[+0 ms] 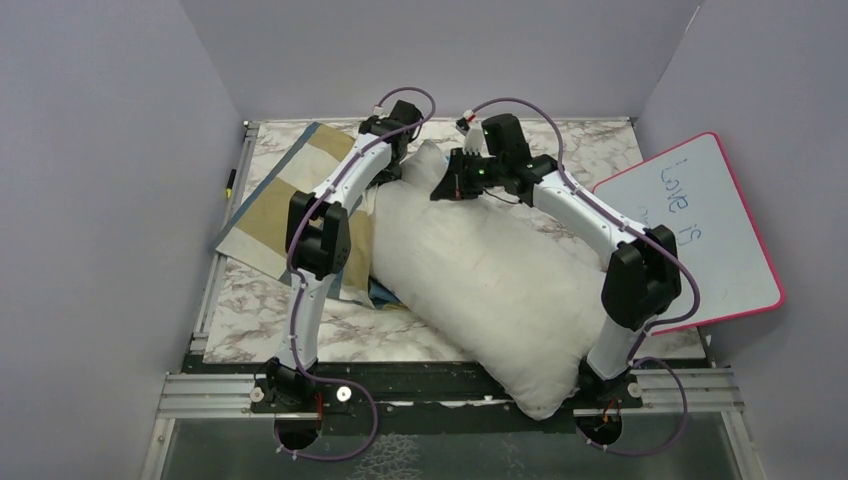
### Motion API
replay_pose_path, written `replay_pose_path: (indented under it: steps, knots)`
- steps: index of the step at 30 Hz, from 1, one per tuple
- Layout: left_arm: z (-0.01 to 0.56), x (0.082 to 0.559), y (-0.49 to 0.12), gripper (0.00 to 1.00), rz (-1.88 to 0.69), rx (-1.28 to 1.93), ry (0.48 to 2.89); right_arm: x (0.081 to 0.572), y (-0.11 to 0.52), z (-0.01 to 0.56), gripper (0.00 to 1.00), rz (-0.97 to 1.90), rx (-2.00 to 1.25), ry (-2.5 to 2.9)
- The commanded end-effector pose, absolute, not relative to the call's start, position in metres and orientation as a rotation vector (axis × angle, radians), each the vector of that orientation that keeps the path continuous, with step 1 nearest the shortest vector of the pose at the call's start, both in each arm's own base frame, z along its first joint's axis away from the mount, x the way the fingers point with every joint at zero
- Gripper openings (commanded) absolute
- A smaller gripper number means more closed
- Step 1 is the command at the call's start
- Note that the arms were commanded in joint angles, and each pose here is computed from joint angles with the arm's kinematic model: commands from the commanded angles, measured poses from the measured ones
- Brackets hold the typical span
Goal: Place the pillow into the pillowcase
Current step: Stuff the pillow into the pillowcase.
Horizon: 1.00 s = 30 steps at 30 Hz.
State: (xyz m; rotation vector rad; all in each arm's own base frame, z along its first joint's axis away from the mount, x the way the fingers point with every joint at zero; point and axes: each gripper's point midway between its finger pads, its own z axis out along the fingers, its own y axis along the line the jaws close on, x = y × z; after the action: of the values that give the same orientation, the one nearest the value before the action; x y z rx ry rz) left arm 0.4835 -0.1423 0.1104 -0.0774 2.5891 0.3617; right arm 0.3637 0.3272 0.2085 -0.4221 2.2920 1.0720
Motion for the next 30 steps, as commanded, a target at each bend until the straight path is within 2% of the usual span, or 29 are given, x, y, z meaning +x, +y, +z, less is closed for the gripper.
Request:
replay_pose_path:
  steps: [1,3,4,9,10,15,17,25,30]
  knots:
    - [0.123,0.497,-0.131,0.0,0.408,-0.105,2.538,0.334,0.335,0.201,0.0,1.16,-0.5,2.358]
    - [0.141,0.5,-0.142,0.0,0.312,-0.126,2.513,0.333,0.337,0.2,0.02,1.174,-0.511,2.351]
    - [0.151,0.5,-0.148,0.0,0.251,-0.142,2.502,0.334,0.338,0.2,0.07,1.18,-0.517,2.345]
    - [0.188,0.501,-0.18,0.0,-0.034,-0.218,2.442,0.37,0.332,0.209,0.45,1.003,-0.447,2.28]
    - [0.193,0.501,-0.185,0.0,-0.079,-0.222,2.426,0.383,0.331,0.213,0.5,0.953,-0.417,2.257]
    - [0.217,0.509,-0.199,0.0,-0.221,-0.254,2.314,0.44,0.318,0.22,0.51,0.739,-0.228,2.149]
    - [0.223,0.512,-0.203,0.0,-0.247,-0.253,2.291,0.457,0.314,0.218,0.62,0.701,-0.169,2.13]
    - [0.218,0.516,-0.207,0.0,-0.259,-0.236,2.3,0.494,0.314,0.228,0.79,0.867,-0.024,2.116]
    - [0.208,0.52,-0.204,0.0,-0.225,-0.237,2.31,0.502,0.295,0.231,0.84,0.834,0.09,2.158]
